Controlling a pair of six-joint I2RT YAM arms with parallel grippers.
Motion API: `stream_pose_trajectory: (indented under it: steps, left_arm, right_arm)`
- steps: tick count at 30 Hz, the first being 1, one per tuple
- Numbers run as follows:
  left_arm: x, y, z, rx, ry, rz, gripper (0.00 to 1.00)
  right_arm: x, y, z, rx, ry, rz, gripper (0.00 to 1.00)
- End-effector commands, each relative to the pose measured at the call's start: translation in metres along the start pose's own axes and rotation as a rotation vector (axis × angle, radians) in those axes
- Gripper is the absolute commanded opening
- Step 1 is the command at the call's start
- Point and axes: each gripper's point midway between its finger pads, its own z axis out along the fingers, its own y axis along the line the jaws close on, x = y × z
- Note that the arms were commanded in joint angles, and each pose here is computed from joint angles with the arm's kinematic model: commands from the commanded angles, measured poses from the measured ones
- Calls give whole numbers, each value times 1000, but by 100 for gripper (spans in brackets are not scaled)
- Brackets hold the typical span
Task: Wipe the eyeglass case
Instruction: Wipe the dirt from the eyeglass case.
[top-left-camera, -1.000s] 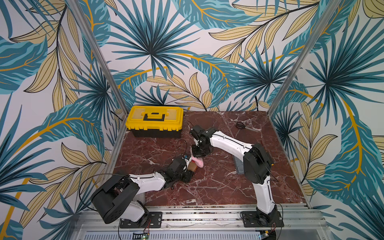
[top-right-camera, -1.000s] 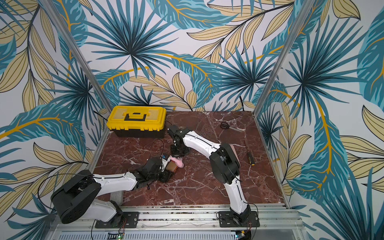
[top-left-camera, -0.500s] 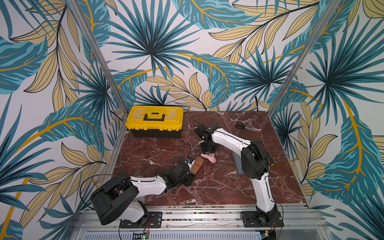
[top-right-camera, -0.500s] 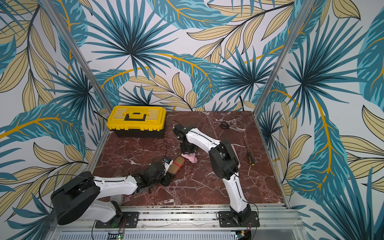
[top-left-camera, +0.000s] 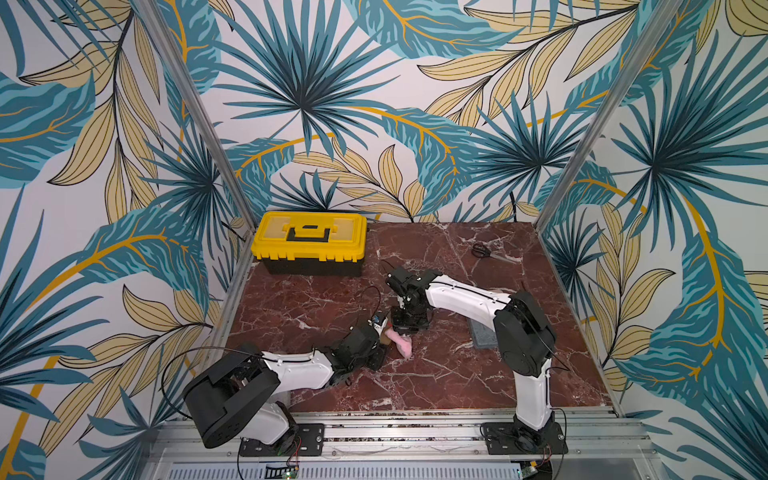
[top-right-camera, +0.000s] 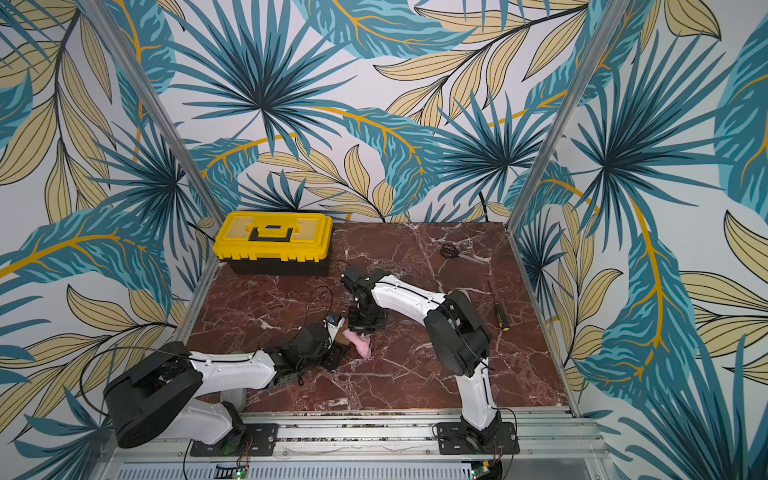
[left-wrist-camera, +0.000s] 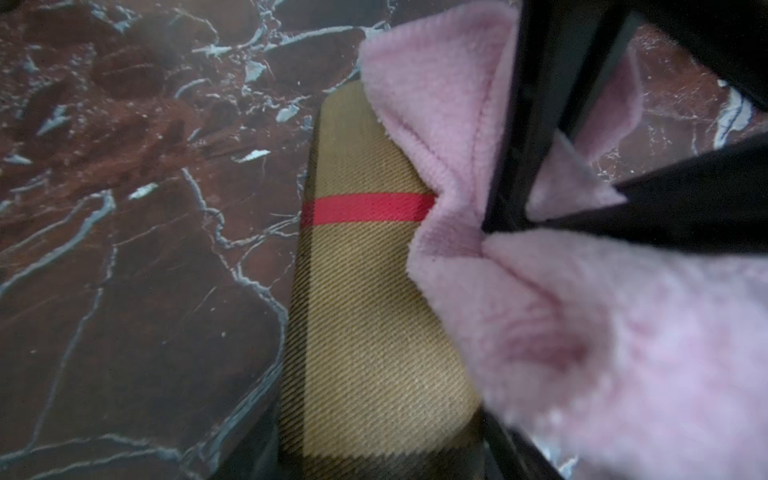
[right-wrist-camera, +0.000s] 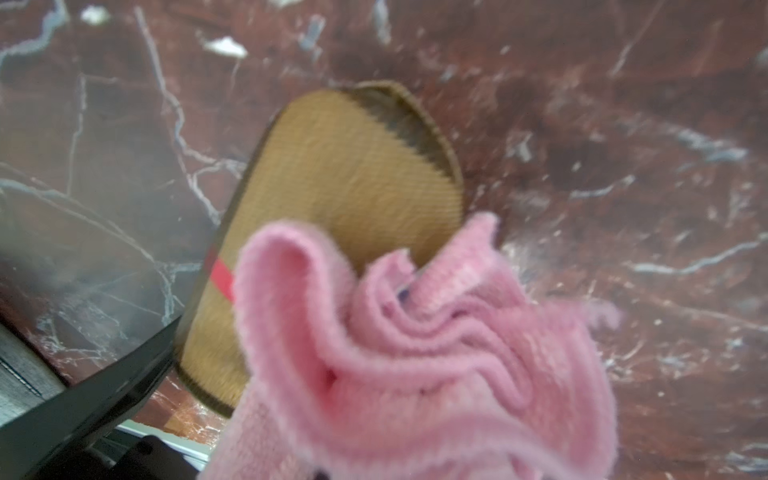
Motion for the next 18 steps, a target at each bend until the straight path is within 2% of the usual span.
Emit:
stream_pose_trajectory:
  steps: [1, 3, 4, 7, 11, 13, 15, 18]
  left_arm:
    - [5, -9, 0, 42, -4, 21, 51]
    - [6, -9, 0, 44, -5, 21, 51]
    - [7, -9, 0, 44, -4, 19, 51]
    - [9, -8, -1, 41, -5, 15, 50]
    - [8, -8, 0, 33, -14, 19, 50]
    - [8, -9, 1, 30, -15, 24, 50]
    - [8, -10, 0, 32, -16, 30, 50]
    - [8, -11, -1, 37, -20, 35, 50]
  right_arm:
    - [-53, -52, 13, 220, -98, 9, 0]
    - [-76, -67, -5, 347, -180, -43, 0]
    - [-81, -65, -13, 359, -201, -60, 0]
    - [-75, -43, -20, 297, -196, -104, 0]
    - [-33, -4, -5, 173, -81, -134, 0]
    - [-10, 17, 5, 68, -21, -122, 0]
    - [-1, 27, 11, -2, 14, -113, 0]
    - [-21, -1, 19, 113, -6, -136, 0]
